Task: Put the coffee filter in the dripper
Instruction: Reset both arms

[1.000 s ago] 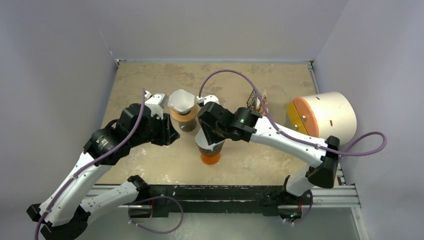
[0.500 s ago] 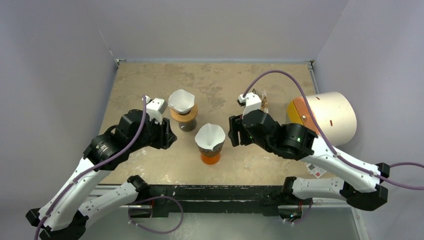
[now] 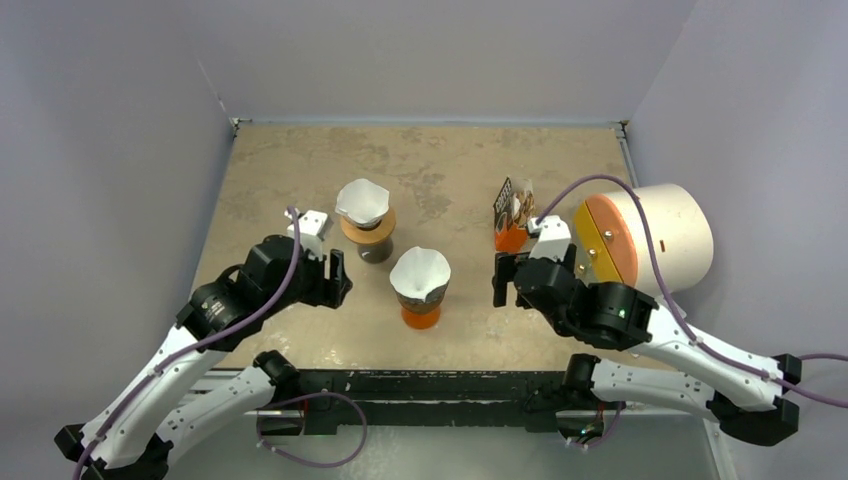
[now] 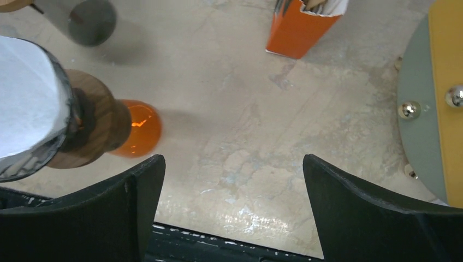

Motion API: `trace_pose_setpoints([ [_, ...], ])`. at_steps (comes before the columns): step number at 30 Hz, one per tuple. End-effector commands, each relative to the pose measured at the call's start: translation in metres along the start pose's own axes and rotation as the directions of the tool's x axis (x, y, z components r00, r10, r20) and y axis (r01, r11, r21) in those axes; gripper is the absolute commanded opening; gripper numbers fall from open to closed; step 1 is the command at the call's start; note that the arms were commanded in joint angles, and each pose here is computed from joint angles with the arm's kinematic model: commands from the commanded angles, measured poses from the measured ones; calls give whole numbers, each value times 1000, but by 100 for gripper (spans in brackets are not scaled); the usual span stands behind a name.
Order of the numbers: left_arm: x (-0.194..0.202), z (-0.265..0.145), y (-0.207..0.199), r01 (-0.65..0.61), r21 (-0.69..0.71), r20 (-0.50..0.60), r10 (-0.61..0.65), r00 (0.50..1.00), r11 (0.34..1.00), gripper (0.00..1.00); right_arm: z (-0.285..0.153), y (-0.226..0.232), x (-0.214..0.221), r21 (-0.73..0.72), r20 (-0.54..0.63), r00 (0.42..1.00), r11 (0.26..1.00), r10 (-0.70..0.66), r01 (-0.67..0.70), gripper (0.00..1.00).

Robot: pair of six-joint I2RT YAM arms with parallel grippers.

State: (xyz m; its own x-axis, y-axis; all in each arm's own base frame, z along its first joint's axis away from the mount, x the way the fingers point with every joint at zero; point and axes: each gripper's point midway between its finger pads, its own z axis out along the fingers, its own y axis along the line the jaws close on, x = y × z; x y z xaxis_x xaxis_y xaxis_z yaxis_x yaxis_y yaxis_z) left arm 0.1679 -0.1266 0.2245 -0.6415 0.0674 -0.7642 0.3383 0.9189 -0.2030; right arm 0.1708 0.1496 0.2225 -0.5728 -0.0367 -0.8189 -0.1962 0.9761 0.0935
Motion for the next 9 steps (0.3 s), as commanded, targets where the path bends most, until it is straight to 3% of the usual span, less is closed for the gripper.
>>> trace_pose_setpoints([
  [1,-6,4,4,5,0,87,-5,996,1000,64,3,-25,4,90,75,994,992,78,-84,99],
  [9,-11,-3,1,8,41,161,-15,987,999,64,9,-45,21,119,112,991,989,75,-89,99],
])
